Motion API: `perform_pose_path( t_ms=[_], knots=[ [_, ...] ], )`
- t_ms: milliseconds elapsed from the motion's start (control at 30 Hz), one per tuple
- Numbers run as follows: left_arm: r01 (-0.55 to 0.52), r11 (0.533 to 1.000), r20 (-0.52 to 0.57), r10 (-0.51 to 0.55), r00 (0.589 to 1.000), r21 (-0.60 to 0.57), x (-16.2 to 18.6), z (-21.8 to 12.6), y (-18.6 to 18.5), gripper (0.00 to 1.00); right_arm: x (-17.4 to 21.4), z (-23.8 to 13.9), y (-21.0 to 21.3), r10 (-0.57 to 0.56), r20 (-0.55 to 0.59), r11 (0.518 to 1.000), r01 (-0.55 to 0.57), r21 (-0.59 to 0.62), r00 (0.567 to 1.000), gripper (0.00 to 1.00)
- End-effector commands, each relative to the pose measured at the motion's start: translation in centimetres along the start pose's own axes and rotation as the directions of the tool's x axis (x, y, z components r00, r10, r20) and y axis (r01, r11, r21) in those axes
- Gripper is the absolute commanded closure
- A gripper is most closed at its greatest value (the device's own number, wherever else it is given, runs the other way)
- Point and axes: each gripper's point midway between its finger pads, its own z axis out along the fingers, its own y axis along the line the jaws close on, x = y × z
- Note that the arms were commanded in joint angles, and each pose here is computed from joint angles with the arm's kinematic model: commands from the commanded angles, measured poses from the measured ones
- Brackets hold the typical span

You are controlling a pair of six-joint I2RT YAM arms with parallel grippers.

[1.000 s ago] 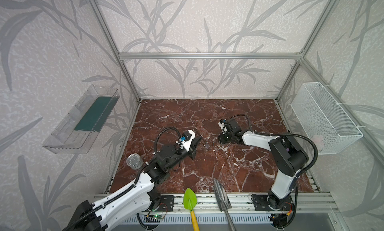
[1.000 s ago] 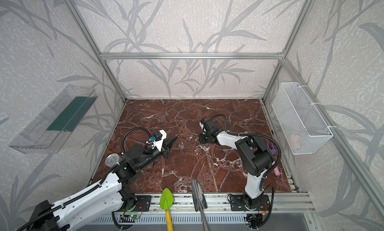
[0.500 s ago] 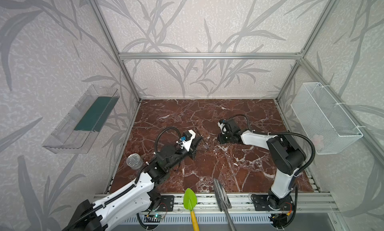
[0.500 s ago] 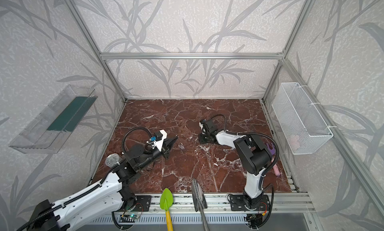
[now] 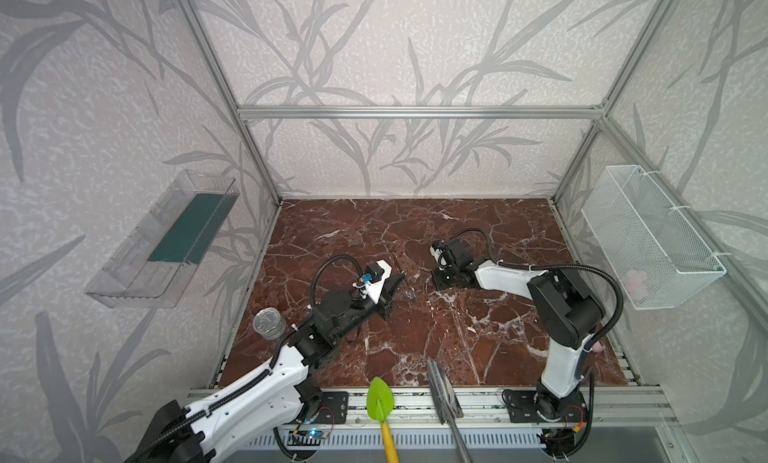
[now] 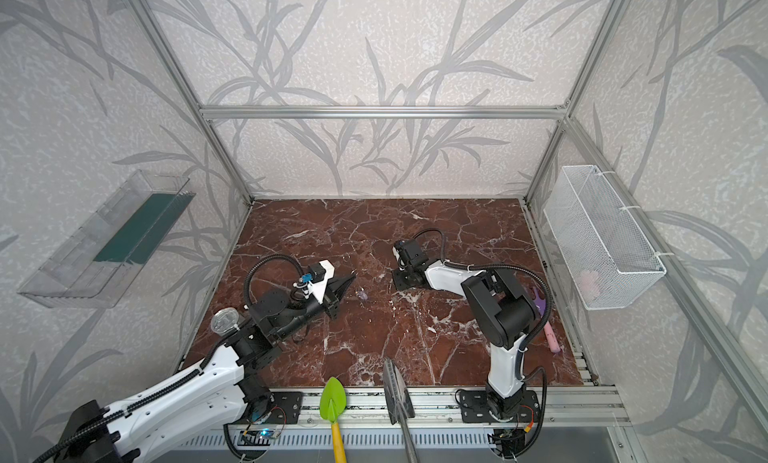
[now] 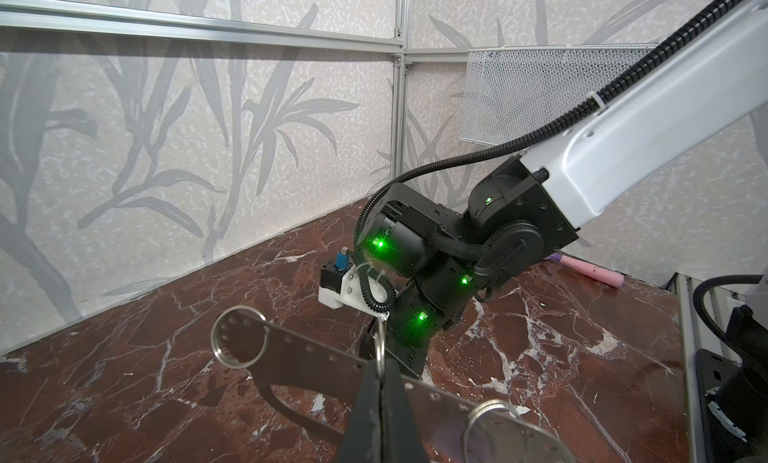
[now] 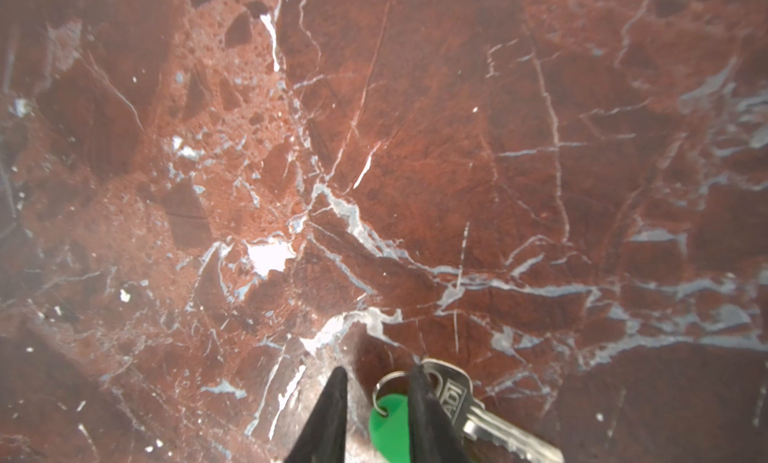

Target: Put the keys on the keyring

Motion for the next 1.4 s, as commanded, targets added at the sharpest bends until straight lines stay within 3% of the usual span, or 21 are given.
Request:
perform_pose_path(
  t_ms=[0,567,1033,1200,1367],
  knots=[
    [-0.021,1.0,0.056,0.021,0.998,-0.004,-2.1,-0.2,0.0,1.0,0.5,0.5,-0.5,-0.04,-0.036,0.997,0.042,0.061,0.999,0.74],
    [-0.015,1.0,0.056,0.016,0.998,-0.004,-2.0,-0.4,0.0,1.0,0.1,-1.2,-1.3,-0.102,-0.026,0.984,0.105,0.146,0.994,1.0],
    [-0.011,1.0,0.059,0.011,0.998,0.002,-2.1,-0.3,-0.1,1.0,-0.3,-3.8,-0.8,-0.124,0.019,0.986,0.121,0.116,0.992,1.0],
    [-0.01,1.0,0.06,0.009,0.998,0.005,-2.1,-0.3,-0.1,1.0,0.2,-3.2,-0.9,-0.138,-0.007,0.983,0.138,0.117,0.99,0.76],
    [-0.012,1.0,0.062,0.012,0.998,0.002,-2.1,-0.4,-0.1,1.0,0.9,-2.2,-1.2,-0.153,-0.037,0.98,0.156,0.124,0.988,0.71]
  ],
)
